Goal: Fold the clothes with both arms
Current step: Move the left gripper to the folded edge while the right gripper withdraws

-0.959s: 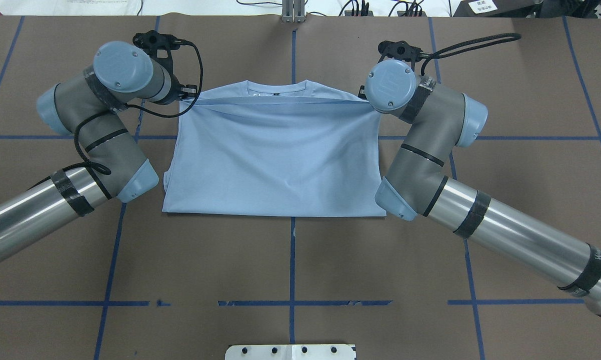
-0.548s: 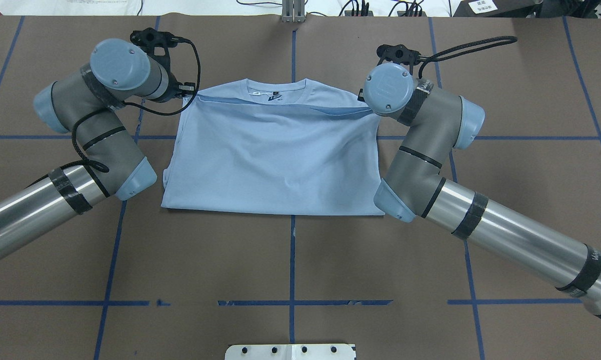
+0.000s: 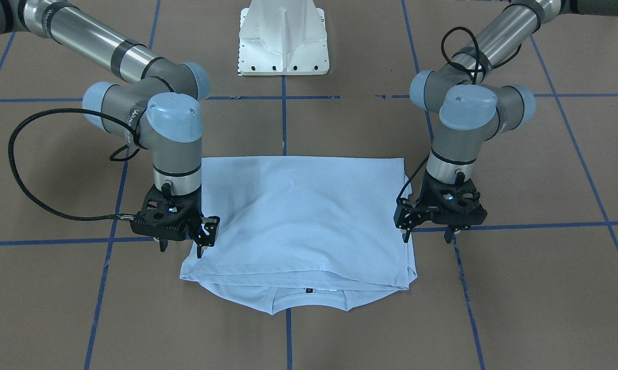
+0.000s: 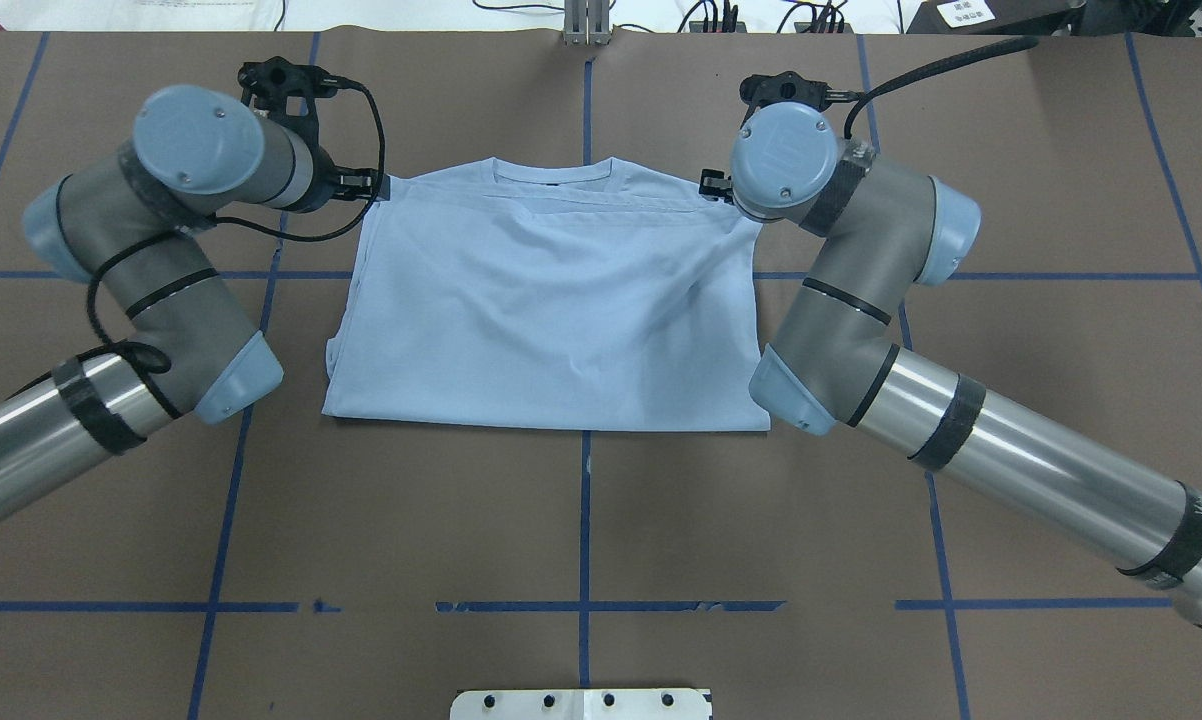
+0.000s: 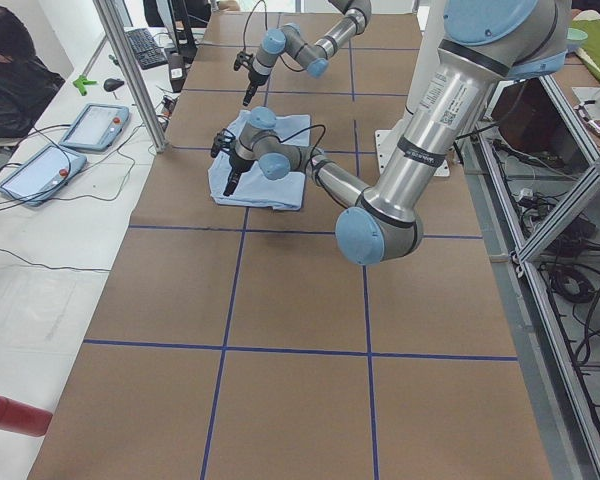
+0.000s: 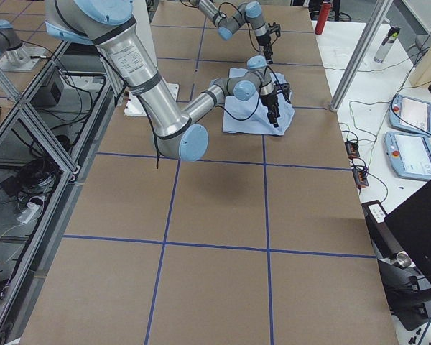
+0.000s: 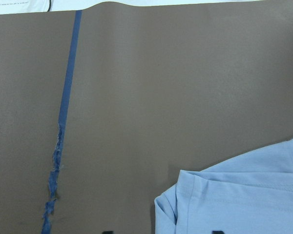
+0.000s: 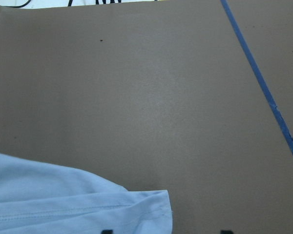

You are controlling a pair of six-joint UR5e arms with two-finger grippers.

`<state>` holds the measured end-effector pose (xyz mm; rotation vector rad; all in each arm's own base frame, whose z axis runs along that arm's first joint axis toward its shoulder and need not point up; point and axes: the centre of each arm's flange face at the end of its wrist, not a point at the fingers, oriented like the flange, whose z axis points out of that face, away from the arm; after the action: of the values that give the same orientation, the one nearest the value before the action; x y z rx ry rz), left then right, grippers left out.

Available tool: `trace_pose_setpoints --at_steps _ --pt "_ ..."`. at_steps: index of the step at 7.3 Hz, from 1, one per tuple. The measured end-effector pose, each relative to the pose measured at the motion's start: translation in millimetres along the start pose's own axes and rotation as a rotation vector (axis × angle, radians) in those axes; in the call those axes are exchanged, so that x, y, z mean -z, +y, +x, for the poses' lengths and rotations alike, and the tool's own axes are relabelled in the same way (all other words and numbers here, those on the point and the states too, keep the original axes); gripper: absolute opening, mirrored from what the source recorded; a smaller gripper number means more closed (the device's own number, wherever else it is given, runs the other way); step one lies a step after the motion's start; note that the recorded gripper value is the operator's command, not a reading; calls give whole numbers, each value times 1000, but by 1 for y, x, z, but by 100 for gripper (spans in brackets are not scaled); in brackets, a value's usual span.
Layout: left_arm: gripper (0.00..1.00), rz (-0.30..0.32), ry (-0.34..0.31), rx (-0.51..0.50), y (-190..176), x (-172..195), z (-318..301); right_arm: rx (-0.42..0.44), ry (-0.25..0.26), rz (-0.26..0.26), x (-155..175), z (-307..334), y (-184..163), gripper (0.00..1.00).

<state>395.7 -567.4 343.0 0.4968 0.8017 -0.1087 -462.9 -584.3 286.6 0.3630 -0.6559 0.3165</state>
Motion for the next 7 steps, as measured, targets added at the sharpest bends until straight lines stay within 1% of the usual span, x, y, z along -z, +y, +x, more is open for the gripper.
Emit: trace_pose_setpoints --at_steps 1,2,3,4,5,7 --pt "100 -22 35 -4 26 22 -13 21 -41 -35 15 15 -2 100" --pt "100 -48 70 9 60 40 -20 36 -74 -62 27 28 -3 100" --pt "91 -78 107 35 98 49 -18 52 -99 -81 37 39 -4 100" --pt "63 -102 122 67 130 52 -15 63 -113 -91 43 46 -4 100" --pt "53 -108 119 95 152 49 -10 68 -118 -94 45 49 -5 100" --pt "53 -122 100 121 175 39 -8 71 -118 -95 45 51 -4 100"
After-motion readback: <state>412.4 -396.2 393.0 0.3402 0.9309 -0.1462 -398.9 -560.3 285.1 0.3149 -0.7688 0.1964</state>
